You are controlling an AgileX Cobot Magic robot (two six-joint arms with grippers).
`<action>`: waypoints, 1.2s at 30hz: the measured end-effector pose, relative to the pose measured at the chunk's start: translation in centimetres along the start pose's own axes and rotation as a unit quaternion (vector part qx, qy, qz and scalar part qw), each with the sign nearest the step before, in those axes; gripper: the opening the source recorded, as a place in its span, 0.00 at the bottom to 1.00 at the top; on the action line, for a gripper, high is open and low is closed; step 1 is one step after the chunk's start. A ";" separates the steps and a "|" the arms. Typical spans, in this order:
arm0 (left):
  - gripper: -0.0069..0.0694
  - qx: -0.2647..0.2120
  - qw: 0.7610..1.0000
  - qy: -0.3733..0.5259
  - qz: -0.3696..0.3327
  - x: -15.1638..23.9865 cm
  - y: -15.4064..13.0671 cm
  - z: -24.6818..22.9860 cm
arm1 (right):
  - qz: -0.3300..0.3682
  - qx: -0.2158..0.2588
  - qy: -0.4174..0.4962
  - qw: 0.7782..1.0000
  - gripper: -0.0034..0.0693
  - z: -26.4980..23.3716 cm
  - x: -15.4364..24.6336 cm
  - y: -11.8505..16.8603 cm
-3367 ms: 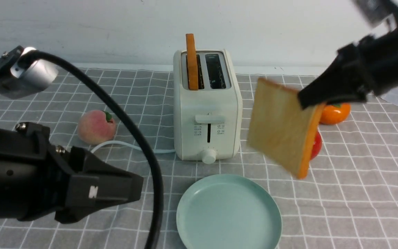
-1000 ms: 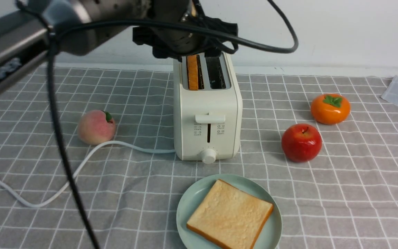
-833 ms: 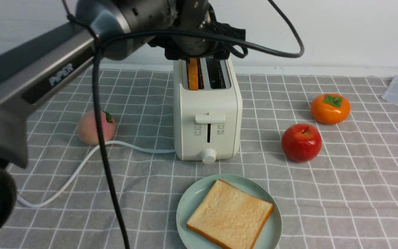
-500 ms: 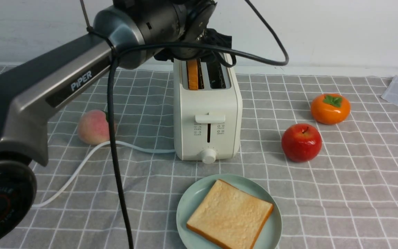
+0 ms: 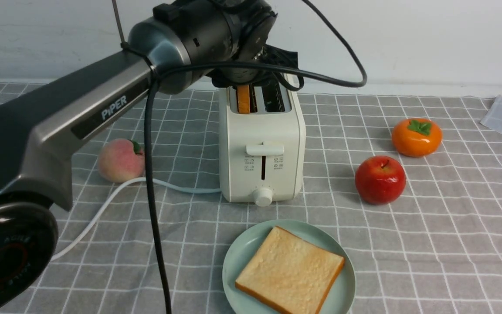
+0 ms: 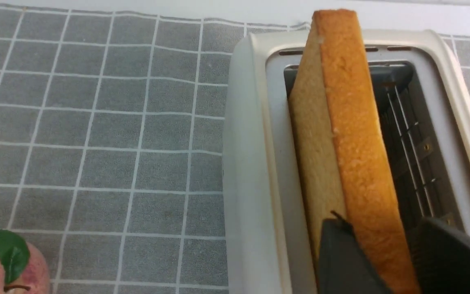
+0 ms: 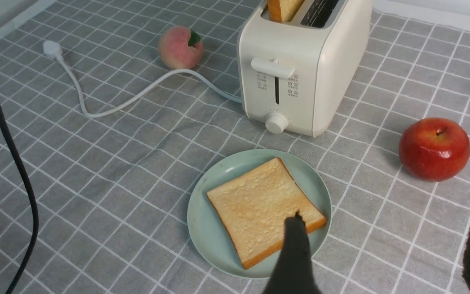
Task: Take toasted bread from bread machine on grey coffee table place on plate.
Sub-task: 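Reach for a toast slice standing in the toaster with the left gripper, then place the slice of bread on the plate with the left gripper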
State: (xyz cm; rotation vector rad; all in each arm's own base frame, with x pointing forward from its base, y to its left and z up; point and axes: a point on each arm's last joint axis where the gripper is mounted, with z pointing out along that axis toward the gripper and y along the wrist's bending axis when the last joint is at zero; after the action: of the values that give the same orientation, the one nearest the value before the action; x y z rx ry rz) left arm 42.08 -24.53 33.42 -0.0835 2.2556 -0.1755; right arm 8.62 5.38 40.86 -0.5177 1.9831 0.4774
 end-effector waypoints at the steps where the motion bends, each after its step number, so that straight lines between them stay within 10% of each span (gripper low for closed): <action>1: 0.30 0.002 1.000 -0.002 0.001 -0.1 0.0 -0.2 | -0.001 0.001 0.000 1.000 0.76 0.0 0.0 0.0; 4: 0.13 0.013 1.000 -0.022 0.008 -1.4 0.3 -2.5 | -0.005 0.007 0.002 1.000 0.76 0.0 0.0 -0.1; 18: 0.13 0.071 0.996 0.018 0.056 -3.9 5.7 -22.1 | -0.003 0.017 0.006 1.000 0.76 0.0 0.1 -0.3; 28: 0.13 0.317 0.918 0.217 0.100 5.8 1.3 -15.2 | 0.005 0.015 0.011 1.000 0.75 0.0 0.2 -0.3; 36: 0.13 0.305 0.918 0.247 0.053 12.6 1.9 -8.0 | 0.006 0.014 0.017 1.000 0.75 0.0 0.3 -0.3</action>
State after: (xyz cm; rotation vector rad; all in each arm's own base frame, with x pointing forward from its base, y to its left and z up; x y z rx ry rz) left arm 27.87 -23.36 28.58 0.4628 2.5801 -0.9172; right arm 8.62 5.12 40.56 -0.5002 2.0225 0.4504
